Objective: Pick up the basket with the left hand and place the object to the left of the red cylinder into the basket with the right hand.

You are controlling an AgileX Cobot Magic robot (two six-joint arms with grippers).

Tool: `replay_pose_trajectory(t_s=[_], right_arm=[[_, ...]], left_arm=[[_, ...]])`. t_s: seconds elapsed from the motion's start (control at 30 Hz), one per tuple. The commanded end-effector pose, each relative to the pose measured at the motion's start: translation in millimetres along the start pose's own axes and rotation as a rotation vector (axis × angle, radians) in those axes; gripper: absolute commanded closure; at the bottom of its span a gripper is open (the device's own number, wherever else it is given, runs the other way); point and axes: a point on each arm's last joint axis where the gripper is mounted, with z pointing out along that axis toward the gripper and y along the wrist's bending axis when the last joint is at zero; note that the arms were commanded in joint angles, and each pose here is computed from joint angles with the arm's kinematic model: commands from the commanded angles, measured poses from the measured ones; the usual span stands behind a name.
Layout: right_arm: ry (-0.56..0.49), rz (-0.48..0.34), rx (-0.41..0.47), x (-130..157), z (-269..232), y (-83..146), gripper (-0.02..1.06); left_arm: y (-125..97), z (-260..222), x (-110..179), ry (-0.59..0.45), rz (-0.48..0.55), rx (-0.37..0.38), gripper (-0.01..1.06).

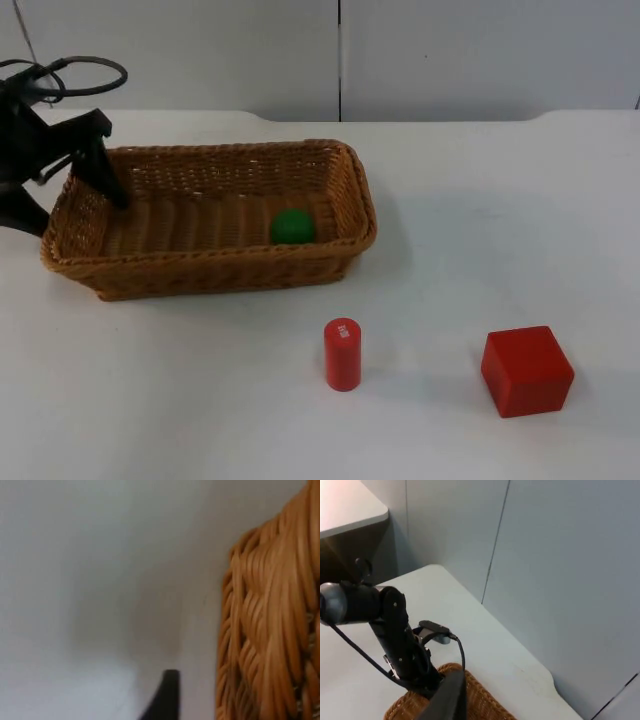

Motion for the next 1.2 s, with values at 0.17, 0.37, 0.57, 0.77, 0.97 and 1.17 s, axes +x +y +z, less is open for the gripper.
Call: replay_pose_trajectory(t_s=[0.17,0.37,0.57,0.77,0.97,1.17], right_arm=[[-0.085,-0.004,0.020,-13,-46,-7,0.00],[-0.108,0.004,0.016,-15,-70,-8,0.00],[-0.037,0.011,-0.014,-1,-83,-5,0.00],[0.070,0.040,-0.040,28,-85,1,0.00],[0.053,0.102,-0.039,68,-99,9,0.00],[0.043,0.161,-0.041,130,-118,20,0.00]], left_arm=[[-22,-56,1,-0.057,0.067,0.007,0.04],[-51,-112,25,-0.036,0.143,0.012,0.04],[-75,-176,74,-0.292,0.219,-0.039,0.04],[-94,-212,133,-0.441,0.287,0.006,0.04],[-107,-233,195,-0.536,0.414,0.056,0.04],[-108,-242,254,-0.624,0.506,0.041,0.04]])
